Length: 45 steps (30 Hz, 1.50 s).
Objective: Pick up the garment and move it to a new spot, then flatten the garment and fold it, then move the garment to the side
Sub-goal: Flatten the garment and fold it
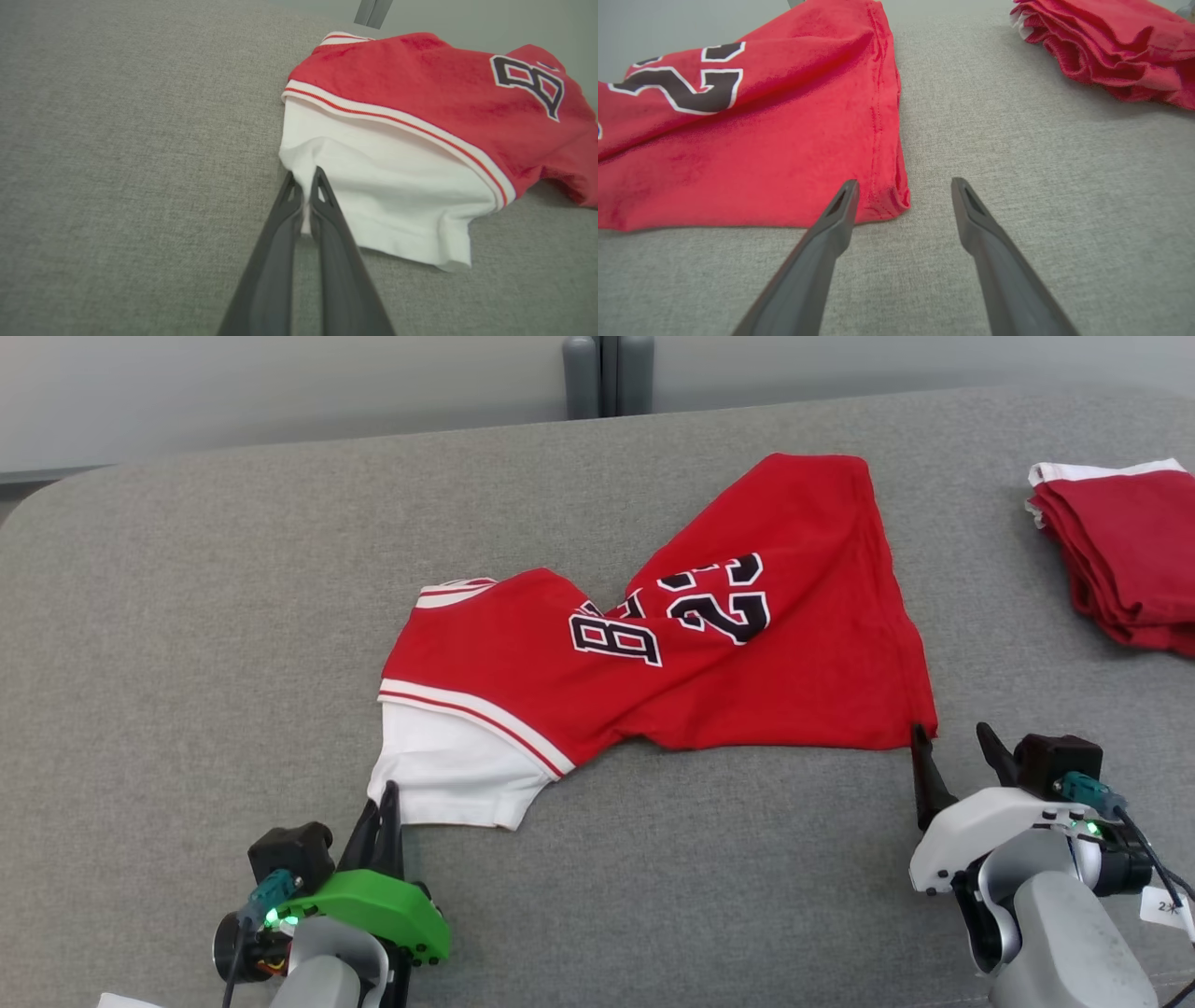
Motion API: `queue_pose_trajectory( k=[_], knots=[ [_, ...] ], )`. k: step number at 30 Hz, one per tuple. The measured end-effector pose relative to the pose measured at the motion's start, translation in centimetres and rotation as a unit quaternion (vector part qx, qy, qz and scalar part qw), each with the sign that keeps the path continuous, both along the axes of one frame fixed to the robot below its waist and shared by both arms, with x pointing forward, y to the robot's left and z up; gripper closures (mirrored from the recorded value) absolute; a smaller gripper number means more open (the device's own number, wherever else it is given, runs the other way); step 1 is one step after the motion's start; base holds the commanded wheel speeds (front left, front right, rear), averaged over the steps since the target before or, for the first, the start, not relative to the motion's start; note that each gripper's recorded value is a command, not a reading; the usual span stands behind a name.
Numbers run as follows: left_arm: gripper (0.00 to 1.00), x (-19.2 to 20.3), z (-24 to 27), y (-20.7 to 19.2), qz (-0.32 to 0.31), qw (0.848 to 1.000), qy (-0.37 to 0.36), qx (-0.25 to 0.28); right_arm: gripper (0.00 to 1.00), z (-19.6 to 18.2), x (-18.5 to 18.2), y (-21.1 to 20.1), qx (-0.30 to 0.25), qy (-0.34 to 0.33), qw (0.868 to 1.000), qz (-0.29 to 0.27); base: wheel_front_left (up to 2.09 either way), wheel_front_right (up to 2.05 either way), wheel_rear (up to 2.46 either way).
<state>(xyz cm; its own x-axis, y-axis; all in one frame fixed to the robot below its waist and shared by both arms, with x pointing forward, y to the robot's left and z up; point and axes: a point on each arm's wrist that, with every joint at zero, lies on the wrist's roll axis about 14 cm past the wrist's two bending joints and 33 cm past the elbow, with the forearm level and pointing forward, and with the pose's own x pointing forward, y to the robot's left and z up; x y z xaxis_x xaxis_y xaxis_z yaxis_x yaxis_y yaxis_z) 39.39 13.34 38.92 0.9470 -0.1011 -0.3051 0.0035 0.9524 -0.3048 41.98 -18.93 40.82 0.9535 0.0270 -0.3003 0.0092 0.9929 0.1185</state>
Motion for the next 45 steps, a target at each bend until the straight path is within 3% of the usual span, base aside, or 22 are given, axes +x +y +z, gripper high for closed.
queue_pose_trajectory(
  k=[8, 9, 12, 17, 26, 30, 35, 39, 45],
  knots=[
    [1.00, 0.4, 1.1, 0.7, 0.014, 1.000, -0.020, -0.001, 0.02, -3.5, 1.3, 1.5, 0.002, 0.085, 0.996, 0.020, 0.00, 0.00, 0.00],
    [1.00, 0.4, 1.2, 0.7, 0.015, 1.000, -0.022, -0.002, 0.45, -3.5, 1.5, 1.6, 0.003, 0.087, 0.996, 0.021, 0.00, 0.00, 0.00],
    [1.00, 0.5, 1.8, 0.6, 0.014, 0.999, -0.031, -0.003, 1.00, -3.4, 1.9, 2.0, 0.013, 0.088, 0.996, 0.021, 0.00, 0.00, 0.00],
    [1.00, 1.3, 3.9, 0.1, 0.007, 0.998, -0.066, -0.003, 1.00, -1.8, 2.2, 2.5, 0.029, 0.051, 0.998, 0.023, 0.00, 0.00, 0.00],
    [1.00, 2.6, 13.2, -0.7, -0.017, 0.978, -0.209, 0.008, 1.00, 7.3, 2.8, 2.2, 0.042, -0.115, 0.992, 0.019, 0.00, 0.00, 0.00],
    [1.00, 2.0, 19.7, -0.9, -0.028, 0.952, -0.303, 0.015, 1.00, 13.4, 1.5, 0.8, 0.039, -0.215, 0.976, 0.007, 0.00, 0.00, 0.00],
    [1.00, -0.5, 28.7, -1.0, -0.039, 0.904, -0.423, 0.040, 1.00, 22.2, -2.2, -1.0, 0.022, -0.342, 0.940, -0.008, 0.00, 0.00, 0.00],
    [1.00, -3.8, 35.8, -1.6, -0.053, 0.851, -0.518, 0.065, 1.00, 28.5, -6.6, -2.1, -0.005, -0.425, 0.905, -0.020, 0.00, 0.00, 0.00],
    [1.00, -9.0, 43.8, -2.7, -0.074, 0.767, -0.629, 0.107, 1.00, 34.8, -12.2, -3.1, -0.048, -0.510, 0.858, -0.041, 0.00, 0.00, 0.00]
  ],
)
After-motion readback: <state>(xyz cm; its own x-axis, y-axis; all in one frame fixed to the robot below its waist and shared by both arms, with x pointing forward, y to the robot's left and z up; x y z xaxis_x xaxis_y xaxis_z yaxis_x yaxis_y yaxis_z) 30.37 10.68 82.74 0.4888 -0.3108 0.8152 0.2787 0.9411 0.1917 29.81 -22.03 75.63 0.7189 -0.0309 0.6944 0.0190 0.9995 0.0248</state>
